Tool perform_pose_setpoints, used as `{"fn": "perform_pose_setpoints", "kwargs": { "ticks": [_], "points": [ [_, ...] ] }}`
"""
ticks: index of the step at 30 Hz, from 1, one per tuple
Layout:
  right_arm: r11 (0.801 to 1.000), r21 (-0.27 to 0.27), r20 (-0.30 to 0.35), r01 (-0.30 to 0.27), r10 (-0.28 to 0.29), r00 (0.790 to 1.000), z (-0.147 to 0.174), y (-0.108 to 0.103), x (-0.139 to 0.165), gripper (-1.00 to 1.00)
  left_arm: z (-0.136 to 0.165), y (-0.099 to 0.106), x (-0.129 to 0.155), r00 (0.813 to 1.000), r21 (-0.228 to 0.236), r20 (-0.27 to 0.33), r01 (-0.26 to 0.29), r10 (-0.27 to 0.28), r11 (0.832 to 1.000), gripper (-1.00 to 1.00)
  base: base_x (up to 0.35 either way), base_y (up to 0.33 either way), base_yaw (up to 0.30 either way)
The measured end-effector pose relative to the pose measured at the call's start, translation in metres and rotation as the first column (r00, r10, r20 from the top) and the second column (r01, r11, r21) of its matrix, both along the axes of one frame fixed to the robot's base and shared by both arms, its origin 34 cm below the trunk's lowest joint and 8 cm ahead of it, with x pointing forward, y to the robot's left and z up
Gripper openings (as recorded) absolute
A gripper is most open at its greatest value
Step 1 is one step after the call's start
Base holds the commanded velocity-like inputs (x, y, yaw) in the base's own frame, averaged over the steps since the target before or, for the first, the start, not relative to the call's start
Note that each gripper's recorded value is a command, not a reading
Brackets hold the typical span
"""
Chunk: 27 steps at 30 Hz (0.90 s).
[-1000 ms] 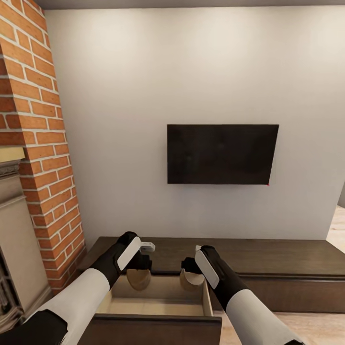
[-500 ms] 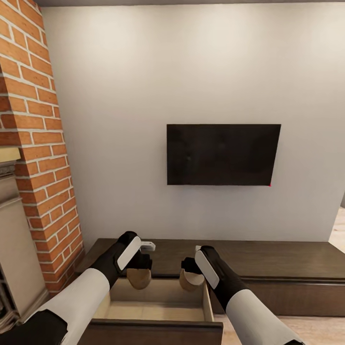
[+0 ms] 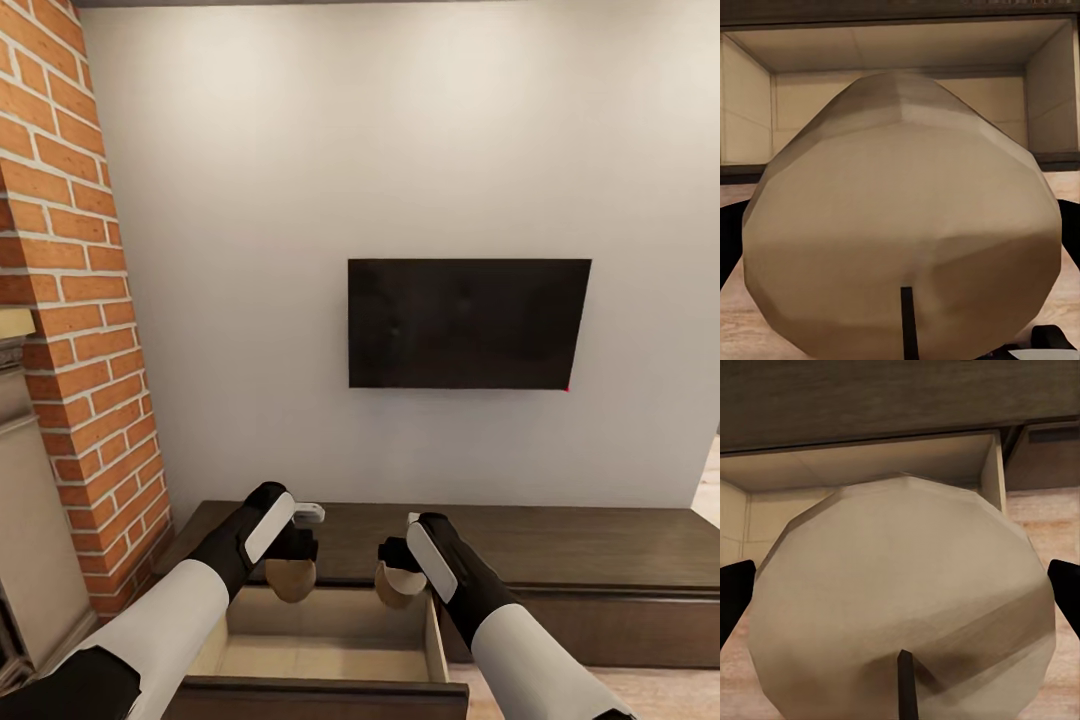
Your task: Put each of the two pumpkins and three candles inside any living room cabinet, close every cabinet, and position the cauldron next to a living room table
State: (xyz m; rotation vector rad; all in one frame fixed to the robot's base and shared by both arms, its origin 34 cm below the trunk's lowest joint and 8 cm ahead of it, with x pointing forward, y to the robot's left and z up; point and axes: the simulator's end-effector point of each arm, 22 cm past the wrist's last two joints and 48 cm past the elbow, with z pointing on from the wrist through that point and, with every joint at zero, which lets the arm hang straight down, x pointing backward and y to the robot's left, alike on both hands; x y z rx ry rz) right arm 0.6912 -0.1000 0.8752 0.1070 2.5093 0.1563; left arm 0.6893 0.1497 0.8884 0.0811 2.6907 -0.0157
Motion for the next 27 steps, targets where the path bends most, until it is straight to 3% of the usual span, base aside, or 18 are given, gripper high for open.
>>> {"fn": "perform_pose_setpoints", "kwargs": {
  "ticks": [27],
  "points": [
    [1.000, 0.001, 0.000, -0.001, 0.001, 1.000, -0.0001, 0.0003, 0.0001, -1.00, 0.0006, -0.0002, 0.0008, 1.000, -0.001, 0.004, -0.001, 0.001, 1.000, -1.00, 0.042, 0.000, 0.000]
  ]
}}
